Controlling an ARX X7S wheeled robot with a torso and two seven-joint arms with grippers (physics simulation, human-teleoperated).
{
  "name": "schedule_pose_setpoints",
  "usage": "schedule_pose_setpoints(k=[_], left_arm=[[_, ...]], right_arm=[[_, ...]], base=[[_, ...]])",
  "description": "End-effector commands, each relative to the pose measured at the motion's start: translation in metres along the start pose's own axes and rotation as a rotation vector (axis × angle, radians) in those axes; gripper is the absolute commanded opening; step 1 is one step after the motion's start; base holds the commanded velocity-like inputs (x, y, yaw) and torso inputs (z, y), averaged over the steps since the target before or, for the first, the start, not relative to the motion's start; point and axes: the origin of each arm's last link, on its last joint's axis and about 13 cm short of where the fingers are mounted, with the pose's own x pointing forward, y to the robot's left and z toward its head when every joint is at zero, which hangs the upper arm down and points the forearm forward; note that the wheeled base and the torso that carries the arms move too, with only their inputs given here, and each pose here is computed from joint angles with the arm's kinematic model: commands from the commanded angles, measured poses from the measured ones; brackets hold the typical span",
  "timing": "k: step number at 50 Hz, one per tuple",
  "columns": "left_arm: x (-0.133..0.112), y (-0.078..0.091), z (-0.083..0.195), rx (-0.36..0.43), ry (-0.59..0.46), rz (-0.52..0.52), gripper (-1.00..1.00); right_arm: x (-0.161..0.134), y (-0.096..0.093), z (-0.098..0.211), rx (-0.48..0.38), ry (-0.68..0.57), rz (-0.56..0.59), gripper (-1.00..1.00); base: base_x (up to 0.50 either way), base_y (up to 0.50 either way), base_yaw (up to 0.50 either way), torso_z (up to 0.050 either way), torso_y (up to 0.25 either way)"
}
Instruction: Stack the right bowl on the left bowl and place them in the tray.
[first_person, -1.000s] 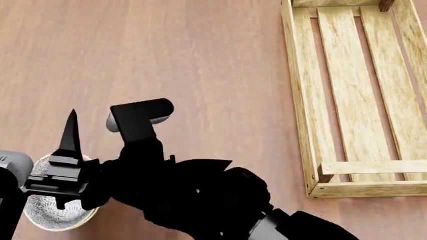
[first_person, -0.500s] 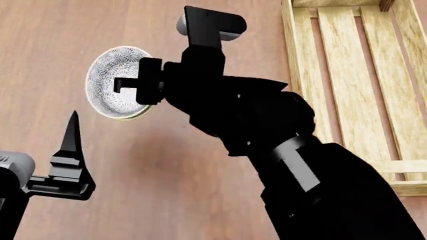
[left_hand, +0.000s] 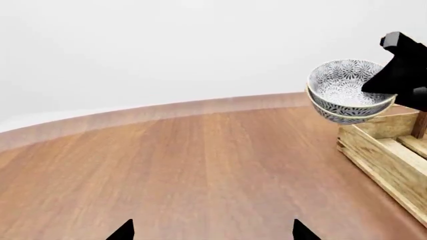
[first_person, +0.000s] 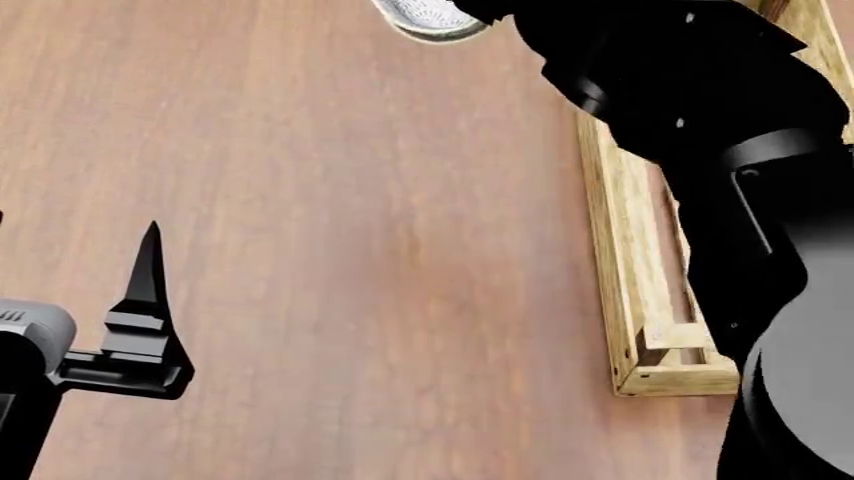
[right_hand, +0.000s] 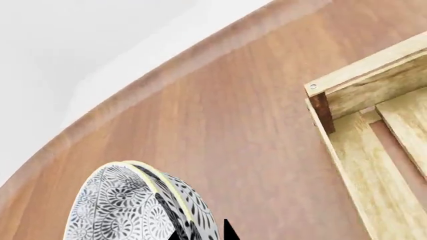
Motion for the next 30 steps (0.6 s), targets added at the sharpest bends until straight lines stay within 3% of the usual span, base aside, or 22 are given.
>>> schedule_pose_setpoints(k=[1,13,27,30], left_arm=[[0.0,0.0,-0.001,0.001,0.003,0.0,1.0],[0.0,0.0,-0.003,0.0,0.008,0.001,1.0],[-0.002,0.002,-0.004,-0.002,0.01,0.007,1.0],[-0.002,0.002,-0.003,-0.002,0.009,0.008,1.0]], right_arm=[[-0.019,-0.02,0.046,0.194,-0.149,-0.108,-1.0],[-0.027,-0.07,0.049,0.419,-0.221,-0.286,-1.0],[-0.036,-0.106,0.048,0.638,-0.264,-0.4,-1.0],[-0.036,-0.112,0.044,0.719,-0.245,-0.422,-1.0]], base=[[0.0,0.0,0.0,0.0,0.0],[0.0,0.0,0.0,0.0,0.001],[0.0,0.0,0.0,0.0,0.001],[0.0,0.0,0.0,0.0,0.0]])
